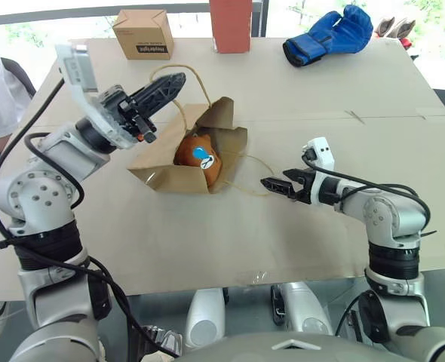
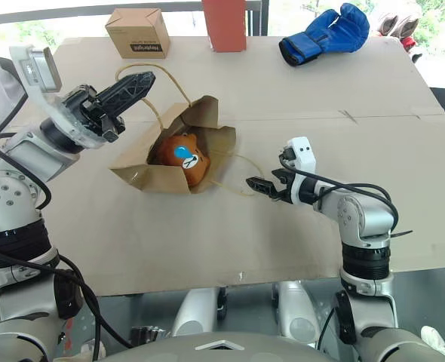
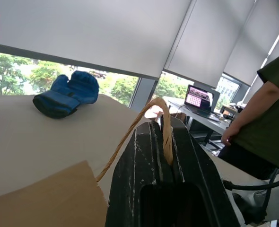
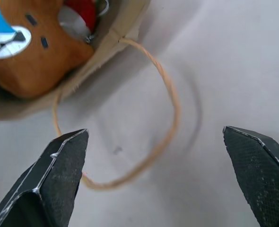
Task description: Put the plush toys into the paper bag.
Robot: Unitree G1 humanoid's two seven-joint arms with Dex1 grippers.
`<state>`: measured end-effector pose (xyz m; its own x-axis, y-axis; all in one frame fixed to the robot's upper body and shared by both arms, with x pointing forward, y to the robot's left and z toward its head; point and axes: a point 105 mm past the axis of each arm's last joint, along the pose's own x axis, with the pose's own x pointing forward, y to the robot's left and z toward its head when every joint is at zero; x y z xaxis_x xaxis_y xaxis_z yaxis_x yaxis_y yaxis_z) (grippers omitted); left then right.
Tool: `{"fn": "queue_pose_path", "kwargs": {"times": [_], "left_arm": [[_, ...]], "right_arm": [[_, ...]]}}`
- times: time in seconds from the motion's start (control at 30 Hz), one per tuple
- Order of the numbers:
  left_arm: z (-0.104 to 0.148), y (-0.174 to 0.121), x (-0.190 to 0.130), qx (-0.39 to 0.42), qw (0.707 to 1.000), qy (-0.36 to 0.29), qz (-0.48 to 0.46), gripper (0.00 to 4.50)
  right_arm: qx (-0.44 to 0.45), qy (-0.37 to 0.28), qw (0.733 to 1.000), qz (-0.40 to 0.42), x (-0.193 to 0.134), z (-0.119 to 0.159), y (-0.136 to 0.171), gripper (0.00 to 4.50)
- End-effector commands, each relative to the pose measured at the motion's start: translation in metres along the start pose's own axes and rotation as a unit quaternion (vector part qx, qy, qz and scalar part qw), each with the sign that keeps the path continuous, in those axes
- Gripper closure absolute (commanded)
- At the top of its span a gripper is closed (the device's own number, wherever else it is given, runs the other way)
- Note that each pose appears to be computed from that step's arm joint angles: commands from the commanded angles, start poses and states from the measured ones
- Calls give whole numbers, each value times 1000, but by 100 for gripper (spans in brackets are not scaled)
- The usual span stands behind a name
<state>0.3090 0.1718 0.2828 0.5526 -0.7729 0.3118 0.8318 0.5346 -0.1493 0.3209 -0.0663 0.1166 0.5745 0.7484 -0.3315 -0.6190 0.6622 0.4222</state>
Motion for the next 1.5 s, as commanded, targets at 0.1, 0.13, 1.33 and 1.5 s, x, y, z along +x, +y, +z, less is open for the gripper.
{"fn": "queue_pose_path", "kwargs": {"times": [0.1,0.13,1.33,1.5], "left_arm": [[15,-10,3,29,999,-24,-19,450],[16,-11,2,30,999,-26,-19,450],[-46,-4,-85,-18,985,168,-33,0],[-64,-7,-77,22,982,185,-39,0]], "right_arm": [[52,-35,995,75,9,12,17,151],[55,-38,994,89,8,14,22,196],[-121,-118,978,126,-149,81,88,217],[-191,-27,980,42,-137,37,67,217]]}}
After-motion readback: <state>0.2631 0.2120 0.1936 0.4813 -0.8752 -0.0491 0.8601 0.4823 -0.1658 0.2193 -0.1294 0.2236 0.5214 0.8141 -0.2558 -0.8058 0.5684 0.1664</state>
